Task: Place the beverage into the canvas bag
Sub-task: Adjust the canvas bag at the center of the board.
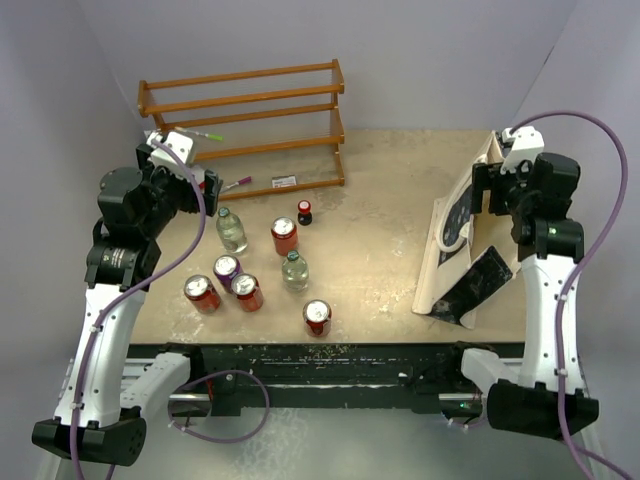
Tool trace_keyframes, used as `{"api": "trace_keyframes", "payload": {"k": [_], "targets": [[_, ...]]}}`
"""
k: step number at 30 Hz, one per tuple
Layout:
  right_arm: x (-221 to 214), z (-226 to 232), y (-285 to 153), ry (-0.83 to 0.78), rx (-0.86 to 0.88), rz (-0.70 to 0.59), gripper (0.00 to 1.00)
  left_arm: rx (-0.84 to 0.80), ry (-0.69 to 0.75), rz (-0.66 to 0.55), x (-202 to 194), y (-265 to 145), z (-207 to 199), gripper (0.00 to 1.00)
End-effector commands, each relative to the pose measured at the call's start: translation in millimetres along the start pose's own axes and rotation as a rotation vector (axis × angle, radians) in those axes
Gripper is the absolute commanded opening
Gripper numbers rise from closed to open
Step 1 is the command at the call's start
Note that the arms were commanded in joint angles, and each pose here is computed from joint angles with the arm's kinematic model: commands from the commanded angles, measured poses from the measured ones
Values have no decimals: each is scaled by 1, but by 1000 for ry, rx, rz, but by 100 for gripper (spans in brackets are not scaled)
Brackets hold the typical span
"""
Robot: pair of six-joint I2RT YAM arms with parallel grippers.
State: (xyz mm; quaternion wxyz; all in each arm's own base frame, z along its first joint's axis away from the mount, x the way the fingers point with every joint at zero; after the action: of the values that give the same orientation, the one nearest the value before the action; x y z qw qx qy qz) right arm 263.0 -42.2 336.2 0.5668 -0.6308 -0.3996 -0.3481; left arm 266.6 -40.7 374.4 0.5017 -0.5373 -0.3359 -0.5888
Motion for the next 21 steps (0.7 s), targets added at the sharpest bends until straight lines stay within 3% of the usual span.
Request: {"api": "trace_keyframes", "payload": {"k": [1,6,11,17,21], "targets": [[27,3,5,44,44,-77,84,-34,24,-61,10,-4,-2,99],[28,6,25,85,73,-67,77,-39,23,-61,10,-5,-2,99],[25,15,42,106,135,-36,61,-49,21,-62,9,-5,-3,99],[29,41,47,63,194,-47,22,-1,33,-32,1,-2,4,99],[43,75,47,4,253,-95,11,7,39,13,-9,-1,4,99]]}}
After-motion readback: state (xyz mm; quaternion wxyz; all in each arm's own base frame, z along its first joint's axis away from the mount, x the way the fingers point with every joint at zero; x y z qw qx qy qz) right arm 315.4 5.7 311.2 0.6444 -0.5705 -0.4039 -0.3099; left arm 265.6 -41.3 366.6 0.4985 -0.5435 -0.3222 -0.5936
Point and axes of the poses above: each gripper's point midway between its finger pads, its own y axis out along the fingers, its own z axis along the line the jaws close on, x = y × z, the point moved 5 cm from there along -y, back along the fingers, and after that the axes turned 2 degrees about y, right-handed, at the moved point
